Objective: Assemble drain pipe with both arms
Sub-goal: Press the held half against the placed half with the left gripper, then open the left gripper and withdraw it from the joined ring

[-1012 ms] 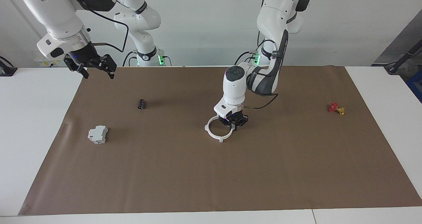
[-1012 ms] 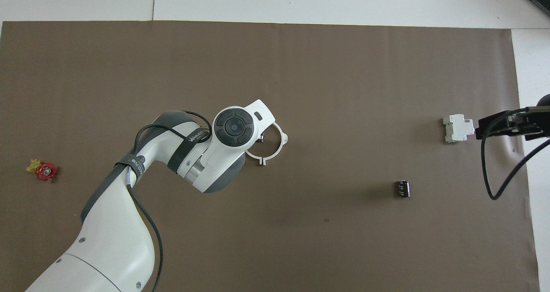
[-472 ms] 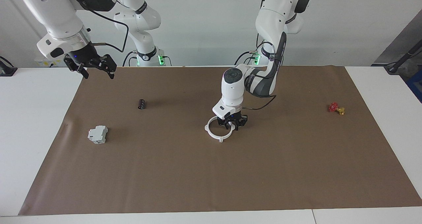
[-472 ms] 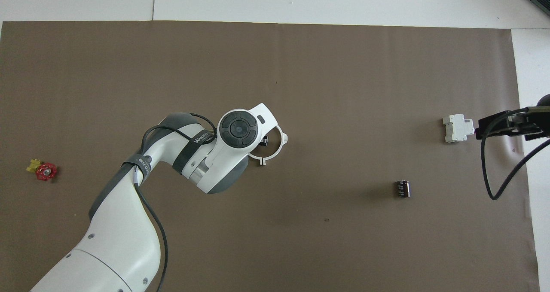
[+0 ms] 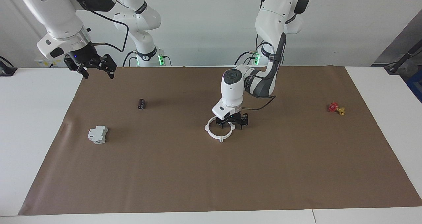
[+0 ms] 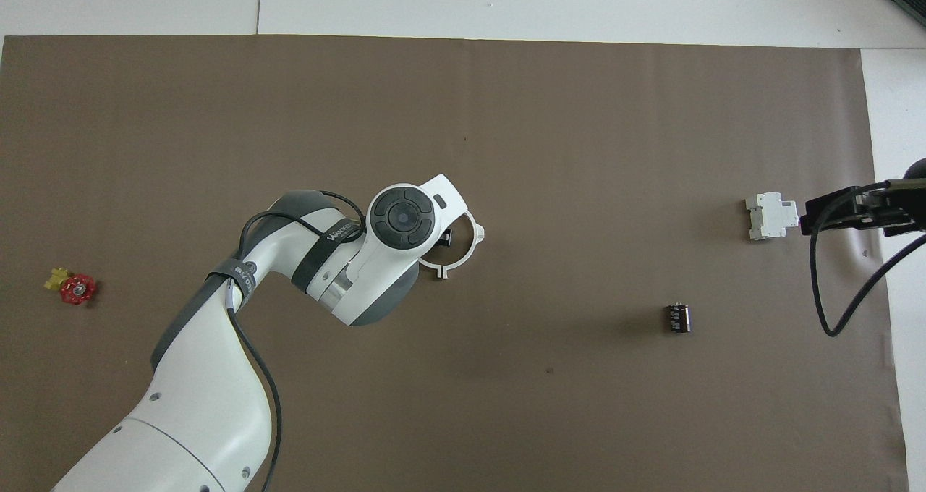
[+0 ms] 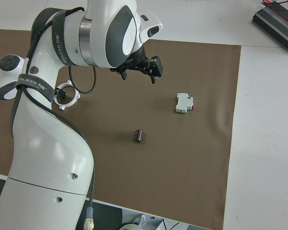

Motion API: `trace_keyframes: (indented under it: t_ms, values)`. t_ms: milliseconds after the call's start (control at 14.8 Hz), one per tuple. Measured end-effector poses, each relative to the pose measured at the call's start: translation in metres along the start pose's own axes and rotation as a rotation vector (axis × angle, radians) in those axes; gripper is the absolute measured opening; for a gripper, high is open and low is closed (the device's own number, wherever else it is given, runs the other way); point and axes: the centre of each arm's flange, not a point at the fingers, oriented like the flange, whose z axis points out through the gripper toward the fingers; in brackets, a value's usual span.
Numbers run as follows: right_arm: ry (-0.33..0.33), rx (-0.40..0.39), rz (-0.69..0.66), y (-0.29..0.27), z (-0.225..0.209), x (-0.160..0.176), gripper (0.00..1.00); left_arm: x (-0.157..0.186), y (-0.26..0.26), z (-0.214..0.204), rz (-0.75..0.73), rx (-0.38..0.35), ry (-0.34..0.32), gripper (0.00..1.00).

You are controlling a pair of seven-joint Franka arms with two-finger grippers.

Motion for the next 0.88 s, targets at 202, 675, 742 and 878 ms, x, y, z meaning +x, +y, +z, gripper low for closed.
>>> trace_keyframes:
  t_ms: [202,675,742,878]
  values:
    - [0.000,0.000,0.000,0.000,0.000,0.000,1.00,0.012,-0.004,-0.014,-0.014,0.008,0.005,1.00]
    - [0.000,0.000,0.000,0.000,0.000,0.000,1.00,0.044,-0.050,-0.064,-0.090,0.023,-0.057,1.00]
    - [0.000,0.000,0.000,0.000,0.000,0.000,1.00,0.048,-0.065,-0.078,-0.098,0.012,-0.072,1.00]
    - [0.000,0.000,0.000,0.000,0.000,0.000,1.00,0.050,-0.102,-0.112,-0.116,0.010,-0.093,1.00]
